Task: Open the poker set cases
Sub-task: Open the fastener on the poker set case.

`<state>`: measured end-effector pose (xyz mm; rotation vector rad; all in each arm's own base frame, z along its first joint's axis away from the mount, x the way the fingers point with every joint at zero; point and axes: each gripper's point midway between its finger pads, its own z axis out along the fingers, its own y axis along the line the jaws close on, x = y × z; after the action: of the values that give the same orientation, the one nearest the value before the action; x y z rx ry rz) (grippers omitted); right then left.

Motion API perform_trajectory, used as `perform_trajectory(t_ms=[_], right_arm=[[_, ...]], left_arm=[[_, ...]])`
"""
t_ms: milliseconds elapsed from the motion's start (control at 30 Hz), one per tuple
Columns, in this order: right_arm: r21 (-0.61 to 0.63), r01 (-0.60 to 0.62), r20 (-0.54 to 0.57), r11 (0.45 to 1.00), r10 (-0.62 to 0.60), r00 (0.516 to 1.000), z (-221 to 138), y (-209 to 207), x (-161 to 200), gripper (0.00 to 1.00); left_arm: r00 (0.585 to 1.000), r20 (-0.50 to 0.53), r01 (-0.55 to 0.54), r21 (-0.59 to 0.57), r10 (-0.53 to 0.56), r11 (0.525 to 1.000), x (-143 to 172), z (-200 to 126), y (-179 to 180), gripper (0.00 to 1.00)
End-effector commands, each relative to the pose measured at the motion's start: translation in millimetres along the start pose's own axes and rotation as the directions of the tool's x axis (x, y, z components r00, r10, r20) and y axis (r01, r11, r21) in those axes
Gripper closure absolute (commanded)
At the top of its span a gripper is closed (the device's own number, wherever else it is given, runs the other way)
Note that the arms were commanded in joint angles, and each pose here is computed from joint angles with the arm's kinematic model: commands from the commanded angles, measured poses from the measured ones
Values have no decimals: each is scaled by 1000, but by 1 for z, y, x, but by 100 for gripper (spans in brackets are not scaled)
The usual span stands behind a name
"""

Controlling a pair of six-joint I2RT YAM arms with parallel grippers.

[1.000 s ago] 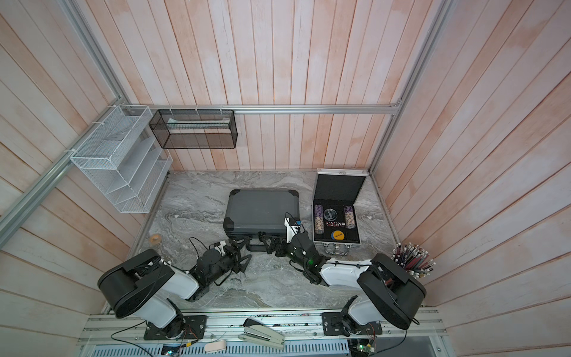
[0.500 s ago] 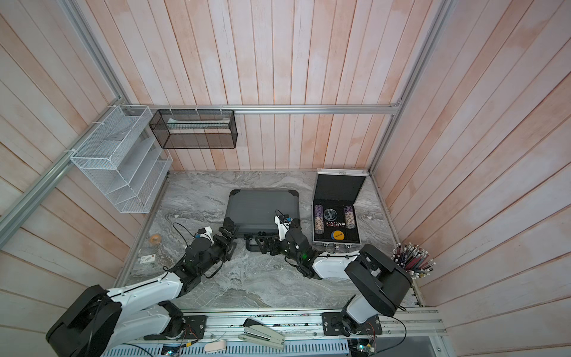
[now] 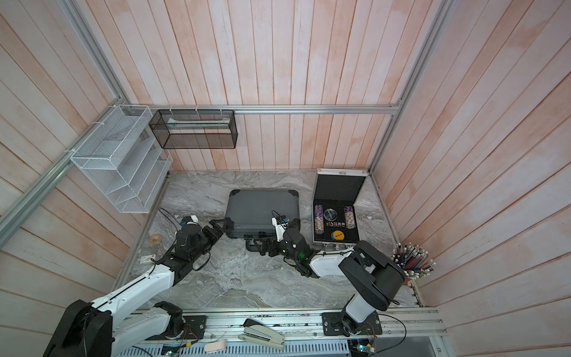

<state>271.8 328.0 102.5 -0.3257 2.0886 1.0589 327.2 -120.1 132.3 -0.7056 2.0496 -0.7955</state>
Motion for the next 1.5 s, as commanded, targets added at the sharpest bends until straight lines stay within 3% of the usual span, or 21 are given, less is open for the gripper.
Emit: perform_trajectory(t_ms=[0,200,633,967,1467], right_arm=[[-30,24,14,999,-24,1000,7,9,-7,2],[-45,33,-4,998,-34,999,15,13,-4,2],[-25,50,-14,998,-50,999,22,12,-1,2],[28,123,-14,992,-123,992,32,8,1,2],[-24,190,-16,981,-191,982,36,27,5,2]], left_arm=[[987,-1,-159,-20,159,987,-9,3,-6,2],[971,-42,-238,-29,237,971,-11,22,-4,2],[955,-137,-271,-27,265,962,0,53,13,6],[957,-168,-253,-79,237,964,10,55,35,7],[961,-256,-141,-131,104,981,37,59,80,12]])
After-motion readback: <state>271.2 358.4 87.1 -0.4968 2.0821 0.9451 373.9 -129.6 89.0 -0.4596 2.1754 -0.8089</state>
